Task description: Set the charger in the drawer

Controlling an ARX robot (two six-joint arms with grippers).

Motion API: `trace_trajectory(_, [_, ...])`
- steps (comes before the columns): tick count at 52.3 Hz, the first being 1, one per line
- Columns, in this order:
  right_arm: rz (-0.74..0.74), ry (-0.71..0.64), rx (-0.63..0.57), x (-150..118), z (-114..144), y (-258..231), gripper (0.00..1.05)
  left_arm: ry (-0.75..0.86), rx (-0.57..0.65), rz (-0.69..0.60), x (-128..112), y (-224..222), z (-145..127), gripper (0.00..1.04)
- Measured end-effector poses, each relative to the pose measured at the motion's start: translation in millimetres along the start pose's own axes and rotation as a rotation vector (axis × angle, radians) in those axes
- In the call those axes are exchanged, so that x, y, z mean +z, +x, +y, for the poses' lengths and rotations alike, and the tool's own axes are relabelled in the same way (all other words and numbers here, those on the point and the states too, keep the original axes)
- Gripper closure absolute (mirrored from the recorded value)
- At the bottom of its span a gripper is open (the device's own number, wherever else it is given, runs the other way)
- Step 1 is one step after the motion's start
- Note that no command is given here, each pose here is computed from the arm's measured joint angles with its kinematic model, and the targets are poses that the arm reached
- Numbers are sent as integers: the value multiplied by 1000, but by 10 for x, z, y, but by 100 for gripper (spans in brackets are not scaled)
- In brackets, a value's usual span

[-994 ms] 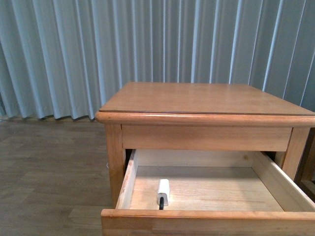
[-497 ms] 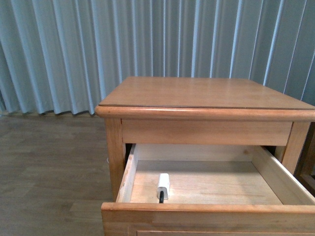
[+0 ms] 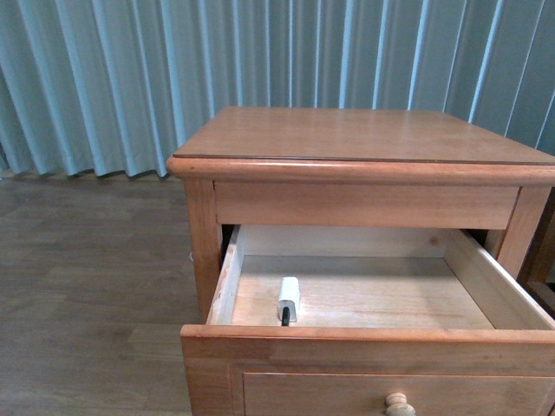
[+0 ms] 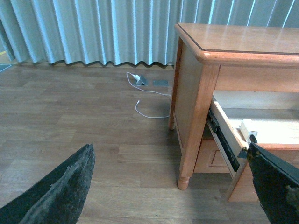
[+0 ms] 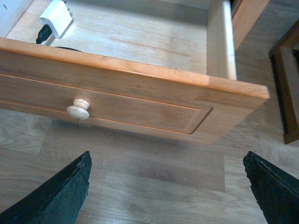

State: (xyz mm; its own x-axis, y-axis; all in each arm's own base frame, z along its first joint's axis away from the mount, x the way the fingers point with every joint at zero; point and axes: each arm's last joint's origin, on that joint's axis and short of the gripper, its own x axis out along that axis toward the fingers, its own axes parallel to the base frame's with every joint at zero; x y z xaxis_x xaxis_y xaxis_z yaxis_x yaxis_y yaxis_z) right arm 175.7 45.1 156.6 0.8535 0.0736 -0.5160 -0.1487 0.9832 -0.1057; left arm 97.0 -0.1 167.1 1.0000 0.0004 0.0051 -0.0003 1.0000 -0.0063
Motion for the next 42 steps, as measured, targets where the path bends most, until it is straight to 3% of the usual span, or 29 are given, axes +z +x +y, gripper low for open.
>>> trace_trajectory(13, [108,50,30,72,157,528,8,0,0,0,0,0,0,6])
trace_trajectory(42, [136,133,-68,182,330,1175,8,0,0,0,0,0,0,6])
